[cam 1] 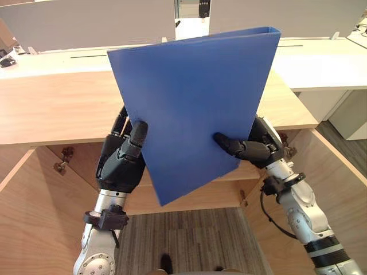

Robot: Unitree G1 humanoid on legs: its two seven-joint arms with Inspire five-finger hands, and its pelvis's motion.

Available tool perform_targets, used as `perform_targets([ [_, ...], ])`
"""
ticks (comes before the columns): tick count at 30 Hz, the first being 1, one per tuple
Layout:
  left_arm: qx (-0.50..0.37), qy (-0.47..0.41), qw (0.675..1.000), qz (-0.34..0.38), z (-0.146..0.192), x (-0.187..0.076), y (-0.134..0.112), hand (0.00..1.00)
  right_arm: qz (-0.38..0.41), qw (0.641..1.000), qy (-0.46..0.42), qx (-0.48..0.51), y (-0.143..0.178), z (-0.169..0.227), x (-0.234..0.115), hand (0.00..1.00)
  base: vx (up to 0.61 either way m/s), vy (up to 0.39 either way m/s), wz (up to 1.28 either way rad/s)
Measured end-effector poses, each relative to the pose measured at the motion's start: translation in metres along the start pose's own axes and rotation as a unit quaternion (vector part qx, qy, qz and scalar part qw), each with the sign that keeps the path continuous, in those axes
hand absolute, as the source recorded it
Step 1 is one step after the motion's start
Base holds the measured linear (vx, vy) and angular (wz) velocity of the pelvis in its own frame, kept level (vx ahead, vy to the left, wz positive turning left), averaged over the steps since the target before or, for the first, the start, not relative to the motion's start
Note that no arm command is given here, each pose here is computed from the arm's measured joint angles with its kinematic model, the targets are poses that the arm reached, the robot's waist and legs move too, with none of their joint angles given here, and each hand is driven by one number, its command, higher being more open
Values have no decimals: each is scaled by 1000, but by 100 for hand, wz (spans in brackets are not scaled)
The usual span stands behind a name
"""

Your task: Walk over to the cabinet, pick up the folder, carry it to the office cabinet, place the folder inside the office cabinet, then close the office cabinet door

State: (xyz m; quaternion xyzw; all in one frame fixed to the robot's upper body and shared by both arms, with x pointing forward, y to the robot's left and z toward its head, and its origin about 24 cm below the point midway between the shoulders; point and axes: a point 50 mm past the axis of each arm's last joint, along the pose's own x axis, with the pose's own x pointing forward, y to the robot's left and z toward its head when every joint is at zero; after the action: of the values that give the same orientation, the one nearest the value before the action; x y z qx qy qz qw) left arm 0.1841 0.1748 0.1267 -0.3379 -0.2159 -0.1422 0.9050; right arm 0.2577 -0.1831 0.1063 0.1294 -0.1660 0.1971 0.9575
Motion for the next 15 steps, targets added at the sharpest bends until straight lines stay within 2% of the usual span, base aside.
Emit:
perform_targets([
  [3, 115, -39, 992, 46, 14, -1, 9, 100, -67, 997, -25, 4, -4, 2, -5, 0, -22, -1, 4],
  [6, 241, -89, 951, 170, 36, -18, 37, 100, -146, 987, -69, 4, -19, 14, -13, 0, -1, 0, 3],
  [8, 271, -84, 927, 246, 39, -34, 58, 100, -174, 981, -89, -2, -26, 22, -18, 0, 0, 0, 0],
  [9, 277, -66, 912, 295, 36, -48, 71, 100, -185, 978, -96, -5, -28, 26, -19, 0, 0, 0, 0],
  [10, 278, -51, 906, 314, 32, -54, 77, 100, -189, 977, -99, -7, -30, 27, -20, 0, 0, 0, 0],
  [12, 295, 28, 875, 383, 11, -84, 97, 100, -190, 976, -100, -20, -28, 29, -19, 0, 0, 0, 0],
  [15, 301, 122, 844, 426, -15, -113, 111, 100, -168, 981, -91, -23, -18, 25, -15, 0, -10, -6, -6],
])
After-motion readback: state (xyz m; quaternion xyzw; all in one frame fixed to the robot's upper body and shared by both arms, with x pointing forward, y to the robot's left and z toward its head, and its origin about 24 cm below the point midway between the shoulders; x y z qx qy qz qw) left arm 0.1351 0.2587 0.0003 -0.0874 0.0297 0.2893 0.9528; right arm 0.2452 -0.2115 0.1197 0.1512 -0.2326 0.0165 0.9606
